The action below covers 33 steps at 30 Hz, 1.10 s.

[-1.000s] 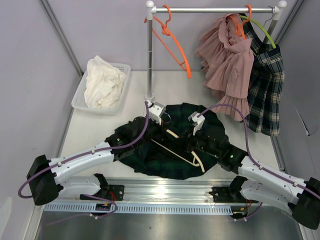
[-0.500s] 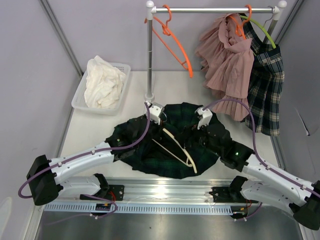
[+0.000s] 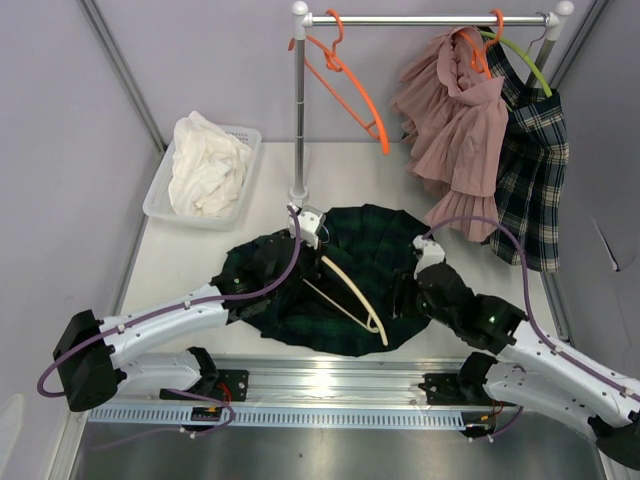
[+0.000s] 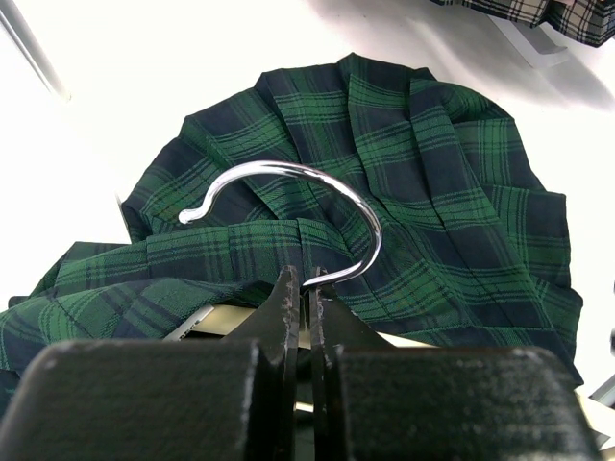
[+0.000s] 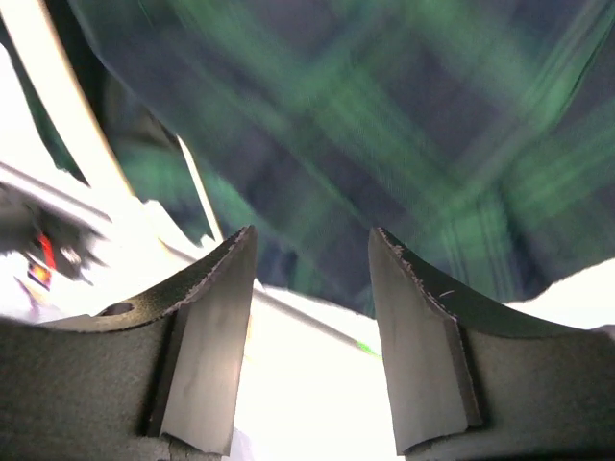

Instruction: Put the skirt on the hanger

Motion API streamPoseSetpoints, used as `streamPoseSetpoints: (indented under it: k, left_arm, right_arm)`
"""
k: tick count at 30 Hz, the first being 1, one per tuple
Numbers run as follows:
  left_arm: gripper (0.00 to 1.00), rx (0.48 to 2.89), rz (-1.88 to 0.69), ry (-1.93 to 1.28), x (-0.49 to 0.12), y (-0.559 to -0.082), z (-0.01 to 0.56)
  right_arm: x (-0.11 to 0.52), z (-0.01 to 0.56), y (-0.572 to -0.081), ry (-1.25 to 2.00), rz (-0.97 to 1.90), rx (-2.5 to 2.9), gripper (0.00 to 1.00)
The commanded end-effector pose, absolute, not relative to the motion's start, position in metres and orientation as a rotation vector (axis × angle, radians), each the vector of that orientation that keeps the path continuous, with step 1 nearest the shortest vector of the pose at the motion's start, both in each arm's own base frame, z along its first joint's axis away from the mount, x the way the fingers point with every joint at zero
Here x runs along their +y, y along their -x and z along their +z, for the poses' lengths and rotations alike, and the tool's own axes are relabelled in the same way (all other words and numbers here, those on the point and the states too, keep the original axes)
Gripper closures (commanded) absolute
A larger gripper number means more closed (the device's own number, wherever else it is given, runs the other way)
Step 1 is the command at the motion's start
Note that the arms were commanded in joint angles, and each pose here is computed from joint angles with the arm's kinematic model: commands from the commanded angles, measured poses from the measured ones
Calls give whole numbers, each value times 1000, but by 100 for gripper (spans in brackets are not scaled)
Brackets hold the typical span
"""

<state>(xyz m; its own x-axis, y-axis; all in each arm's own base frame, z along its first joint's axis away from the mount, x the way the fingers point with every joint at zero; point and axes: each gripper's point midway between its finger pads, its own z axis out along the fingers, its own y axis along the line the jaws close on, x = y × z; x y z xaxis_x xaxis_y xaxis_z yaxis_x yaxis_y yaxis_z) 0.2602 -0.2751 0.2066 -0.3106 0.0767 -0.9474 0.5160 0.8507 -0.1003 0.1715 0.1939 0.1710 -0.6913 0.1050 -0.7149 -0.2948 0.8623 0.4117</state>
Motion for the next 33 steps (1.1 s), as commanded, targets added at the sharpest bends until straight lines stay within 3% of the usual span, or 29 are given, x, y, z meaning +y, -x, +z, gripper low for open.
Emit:
streamPoseSetpoints:
  k: [1,7,19,25,29,33]
  left_arm:
    - [100,1762,-462,-400,-272,-271,236]
    - [100,1761,-467,-405,-274,-271,238]
    - [100,1766,-462,-408,-273,-271,237]
    - [100,1760,-462,-407,-273,-271,240]
    - [100,1750,-447,-393,-270,-274,242]
    - [100,1724,-394,-369,-264,-282,249]
  right_arm:
    - [188,145,-144,175,607,2344,45]
    - [191,127,-124,240,563,2367,39]
    - [195,97,-136,239,443,2374,40]
    - [197,93,-148,214,405,2356,57]
    - [193,102,-158,174,384,2328,84]
    - [188,117,-162,161,389,2328,99]
